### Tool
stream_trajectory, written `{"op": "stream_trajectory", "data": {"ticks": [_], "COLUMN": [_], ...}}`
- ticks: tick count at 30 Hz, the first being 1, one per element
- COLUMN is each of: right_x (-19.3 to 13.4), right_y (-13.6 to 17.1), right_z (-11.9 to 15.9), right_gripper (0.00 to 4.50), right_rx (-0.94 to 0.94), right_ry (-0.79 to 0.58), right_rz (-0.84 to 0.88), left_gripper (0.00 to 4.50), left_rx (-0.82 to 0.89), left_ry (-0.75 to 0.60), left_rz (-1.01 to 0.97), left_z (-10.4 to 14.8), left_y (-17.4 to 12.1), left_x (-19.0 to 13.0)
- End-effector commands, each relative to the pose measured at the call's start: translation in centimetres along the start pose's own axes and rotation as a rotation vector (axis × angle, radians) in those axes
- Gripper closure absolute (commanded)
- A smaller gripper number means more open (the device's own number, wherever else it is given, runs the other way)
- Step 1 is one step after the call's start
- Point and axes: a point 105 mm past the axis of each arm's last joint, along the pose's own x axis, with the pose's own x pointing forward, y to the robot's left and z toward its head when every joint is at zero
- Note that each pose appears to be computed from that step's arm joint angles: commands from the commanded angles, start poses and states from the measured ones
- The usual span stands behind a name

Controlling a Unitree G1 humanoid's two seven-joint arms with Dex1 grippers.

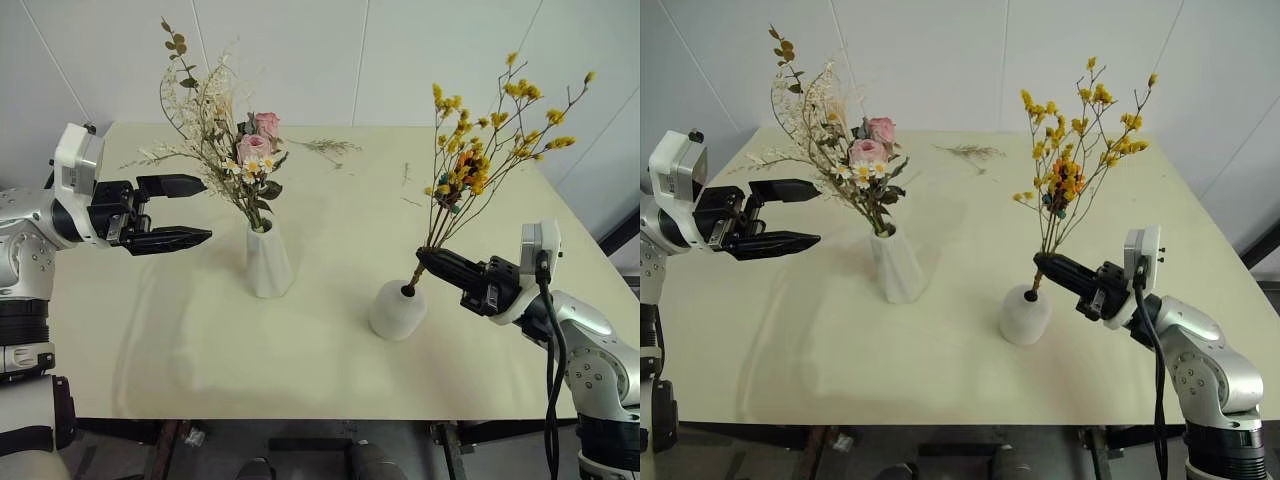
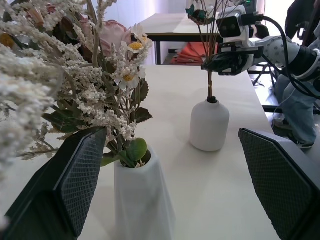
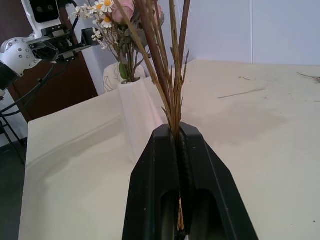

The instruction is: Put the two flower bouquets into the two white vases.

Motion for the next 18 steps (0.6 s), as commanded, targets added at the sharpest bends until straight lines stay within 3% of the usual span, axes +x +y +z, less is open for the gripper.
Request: {"op": "stream_trajectory", "data": {"ticks": [1,18], "right_x": [0.1,-0.2], "right_y": [0.2,1.9], "right_z": [-1.3,0.6], "right_gripper": [4.46,4.46], "right_rx": [0.019,0.000], "right_ry": [0.039,0.042], "right_rz": [-0.006,0.036], "left_gripper": [0.00,0.00], "left_rx": [0.073,0.078], "left_ry": [-0.010,-0.019], "left_rz": [-0.001,0.002], "left_z": [1.6,1.5], "left_y": [0.1,0.3], "left_x": [0.1,0.3]}}
